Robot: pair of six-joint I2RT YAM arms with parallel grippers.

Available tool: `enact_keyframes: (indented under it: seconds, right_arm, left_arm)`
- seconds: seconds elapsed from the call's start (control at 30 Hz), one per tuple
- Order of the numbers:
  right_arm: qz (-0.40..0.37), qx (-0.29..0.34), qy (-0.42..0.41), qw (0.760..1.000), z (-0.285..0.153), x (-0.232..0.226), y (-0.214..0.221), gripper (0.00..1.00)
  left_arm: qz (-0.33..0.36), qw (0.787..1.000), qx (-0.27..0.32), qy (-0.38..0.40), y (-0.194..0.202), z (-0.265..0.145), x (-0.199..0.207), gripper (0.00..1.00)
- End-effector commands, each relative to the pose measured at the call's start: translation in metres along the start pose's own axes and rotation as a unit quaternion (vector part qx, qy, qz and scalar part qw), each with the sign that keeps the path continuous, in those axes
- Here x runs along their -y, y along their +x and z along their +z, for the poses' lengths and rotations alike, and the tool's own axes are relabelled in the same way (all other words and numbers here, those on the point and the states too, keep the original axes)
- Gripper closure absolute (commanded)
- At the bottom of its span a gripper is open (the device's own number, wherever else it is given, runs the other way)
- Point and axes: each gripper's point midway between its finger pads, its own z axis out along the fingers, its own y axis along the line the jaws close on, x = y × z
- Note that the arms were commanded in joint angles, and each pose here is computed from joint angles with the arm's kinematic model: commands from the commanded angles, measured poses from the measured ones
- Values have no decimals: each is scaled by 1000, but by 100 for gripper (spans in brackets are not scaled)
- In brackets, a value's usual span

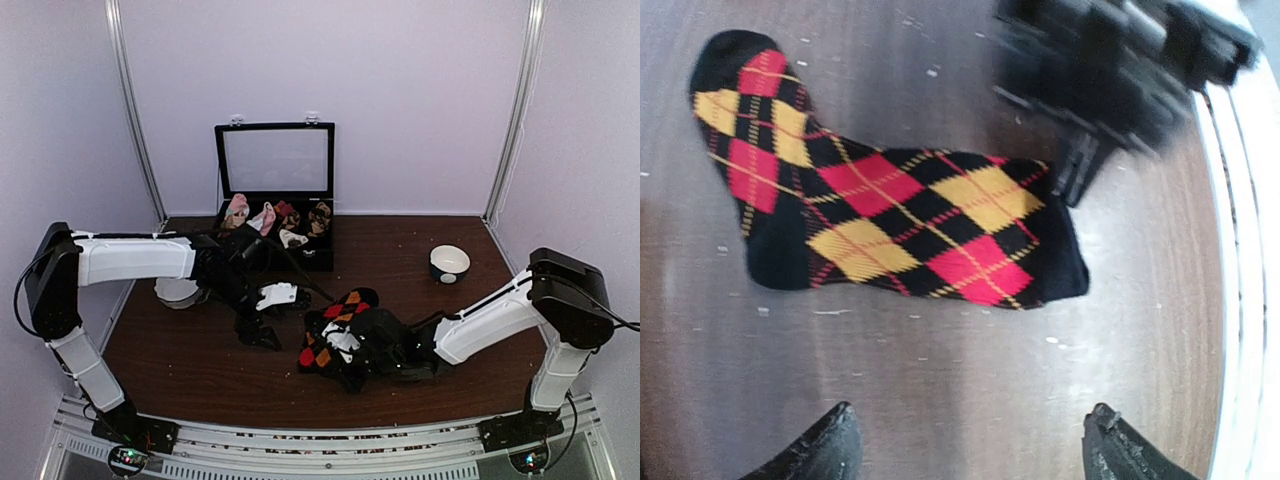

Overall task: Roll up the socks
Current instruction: Roll the sock at the center of the board.

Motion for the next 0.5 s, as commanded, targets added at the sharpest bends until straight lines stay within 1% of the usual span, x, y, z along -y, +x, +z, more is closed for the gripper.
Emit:
enact_keyframes:
  seconds: [0.0, 0.07, 0.23, 0.37, 0.47]
  right_arm:
    - [90, -15, -51, 994, 1, -3, -5, 100]
    - [131, -27, -63, 989, 5, 4, -6, 100]
    - [218, -41, -77, 972, 11, 21, -7, 100]
    - [286, -58, -98, 951, 17, 29, -4, 100]
    - [302, -83, -102, 944, 21, 30, 0, 100]
  left_arm:
    - [36, 998, 50, 15, -11, -7, 12, 23]
    - [54, 996, 51, 40, -12, -3, 23, 26]
    - [95, 993, 18, 73, -13, 16, 36, 35]
    - [138, 987, 7, 79, -18, 25, 46, 35]
    - [173, 981, -7, 86, -21, 34, 56, 35]
